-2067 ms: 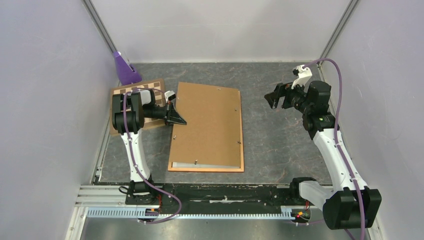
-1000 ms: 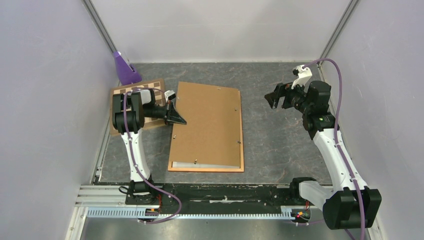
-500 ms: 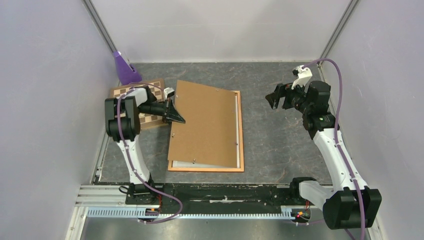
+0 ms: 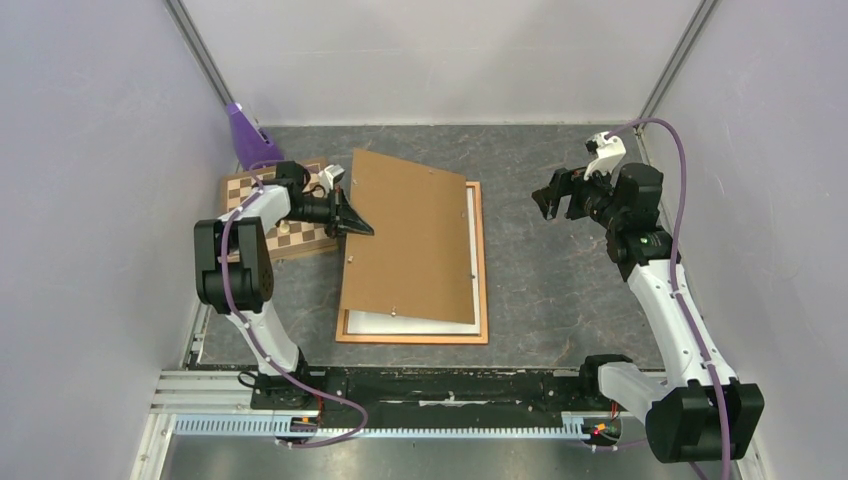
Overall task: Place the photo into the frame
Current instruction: Adjust the photo frame item on the photo frame.
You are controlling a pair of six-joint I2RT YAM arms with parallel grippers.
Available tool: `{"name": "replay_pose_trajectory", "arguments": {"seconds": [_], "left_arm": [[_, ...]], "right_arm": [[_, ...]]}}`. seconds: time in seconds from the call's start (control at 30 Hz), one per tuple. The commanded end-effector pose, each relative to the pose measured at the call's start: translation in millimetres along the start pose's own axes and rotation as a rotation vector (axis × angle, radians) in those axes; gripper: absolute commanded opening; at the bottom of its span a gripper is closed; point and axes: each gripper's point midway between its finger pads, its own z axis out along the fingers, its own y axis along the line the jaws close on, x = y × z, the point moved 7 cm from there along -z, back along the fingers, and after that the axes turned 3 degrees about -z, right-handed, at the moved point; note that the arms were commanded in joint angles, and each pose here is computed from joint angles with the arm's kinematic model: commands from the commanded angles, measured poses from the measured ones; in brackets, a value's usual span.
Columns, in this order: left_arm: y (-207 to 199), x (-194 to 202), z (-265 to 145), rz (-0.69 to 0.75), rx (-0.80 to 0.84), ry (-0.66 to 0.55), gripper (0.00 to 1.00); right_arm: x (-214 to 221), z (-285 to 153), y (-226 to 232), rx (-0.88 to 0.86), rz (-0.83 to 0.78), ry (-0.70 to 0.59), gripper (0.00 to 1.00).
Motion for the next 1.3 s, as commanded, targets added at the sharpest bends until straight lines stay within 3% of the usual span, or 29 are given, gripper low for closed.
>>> {"name": "replay_pose_trajectory", "arguments": {"seconds": [0.0,0.9,1.27], "left_arm": [[2.4,-5.3,7.5,-0.063,0.059,-0.013,0.03],[-0.5,3.4,4.4,-0.164,0.129,-0.007,0.02],[-22.5,3.3,-16.1,-0.037,0.110,-0.040,0.02]], "right_arm": [[-21.0,-5.6,4.3,-0.010,-0.038,-0.077,0.89],[-11.1,-0.7,-4.2,0.040,-0.053,-0.047,0.89],[25.5,38.6,12.9,0.058,-0.116,0.097,0.88]]}}
